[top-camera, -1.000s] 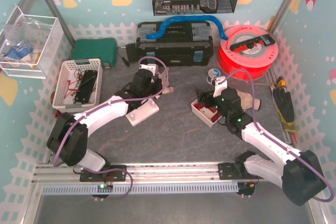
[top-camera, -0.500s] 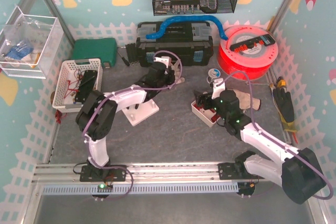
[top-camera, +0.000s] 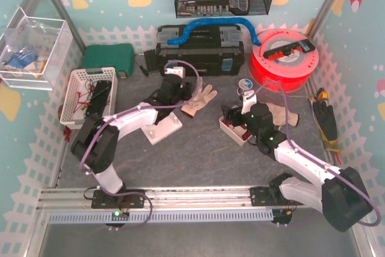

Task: Install the large spring

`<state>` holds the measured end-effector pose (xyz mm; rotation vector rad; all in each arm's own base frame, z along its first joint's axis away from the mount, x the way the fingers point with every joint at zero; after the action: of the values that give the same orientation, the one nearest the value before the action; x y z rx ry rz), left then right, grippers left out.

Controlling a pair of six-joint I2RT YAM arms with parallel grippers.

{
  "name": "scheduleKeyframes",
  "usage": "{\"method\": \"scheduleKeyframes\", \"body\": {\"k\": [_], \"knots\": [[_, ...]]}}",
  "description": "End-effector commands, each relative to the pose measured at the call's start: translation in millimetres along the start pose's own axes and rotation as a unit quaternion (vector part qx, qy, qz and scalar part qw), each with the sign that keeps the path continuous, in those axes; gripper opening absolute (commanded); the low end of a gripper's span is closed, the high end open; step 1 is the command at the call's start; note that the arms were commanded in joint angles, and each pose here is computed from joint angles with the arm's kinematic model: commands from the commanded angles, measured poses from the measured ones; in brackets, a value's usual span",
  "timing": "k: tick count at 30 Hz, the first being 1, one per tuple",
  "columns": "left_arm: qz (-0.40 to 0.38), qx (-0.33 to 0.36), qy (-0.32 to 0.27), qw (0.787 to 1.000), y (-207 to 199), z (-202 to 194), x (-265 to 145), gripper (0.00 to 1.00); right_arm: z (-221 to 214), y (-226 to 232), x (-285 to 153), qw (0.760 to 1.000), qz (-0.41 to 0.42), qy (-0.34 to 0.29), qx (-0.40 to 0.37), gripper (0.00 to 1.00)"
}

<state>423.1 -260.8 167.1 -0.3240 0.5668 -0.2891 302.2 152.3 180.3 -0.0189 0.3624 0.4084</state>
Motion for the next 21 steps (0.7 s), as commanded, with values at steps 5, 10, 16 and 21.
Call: {"method": "scheduleKeyframes", "body": {"k": [5, 10, 16, 21], "knots": [[0.063, -0.071, 0.027, 0.995, 77.8, -17.2, -49.4, 0.38, 6.2, 1.9, -0.4, 1.000, 0.001, -0.011, -0.002, 0.98], [0.079, -0.102, 0.043, 0.991, 109.5, -25.4, -69.0, 0.34, 4.9, 0.4, 0.2, 1.000, -0.005, -0.009, -0.003, 0.98], [0.107, -0.101, 0.084, 0.986, 124.4, -48.6, -80.0, 0.37, 3.7, -1.4, 1.0, 1.000, -0.012, -0.007, -0.005, 0.98], [0.106, -0.106, 0.131, 0.980, 126.4, -70.5, -80.7, 0.40, 3.0, -3.3, 0.8, 1.000, -0.018, -0.006, -0.006, 0.98]]}}
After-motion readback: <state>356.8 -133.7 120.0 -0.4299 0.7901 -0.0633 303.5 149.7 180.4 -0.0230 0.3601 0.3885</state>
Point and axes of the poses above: each gripper's point midway between its finger pads, its own x axis out along the fingers, its own y axis along the line the jaws close on, z = x × y, the point moved 2 cm from there along -x, back along the fingers, and after that the axes turned 8 degrees about -x, right-handed, at the moved point
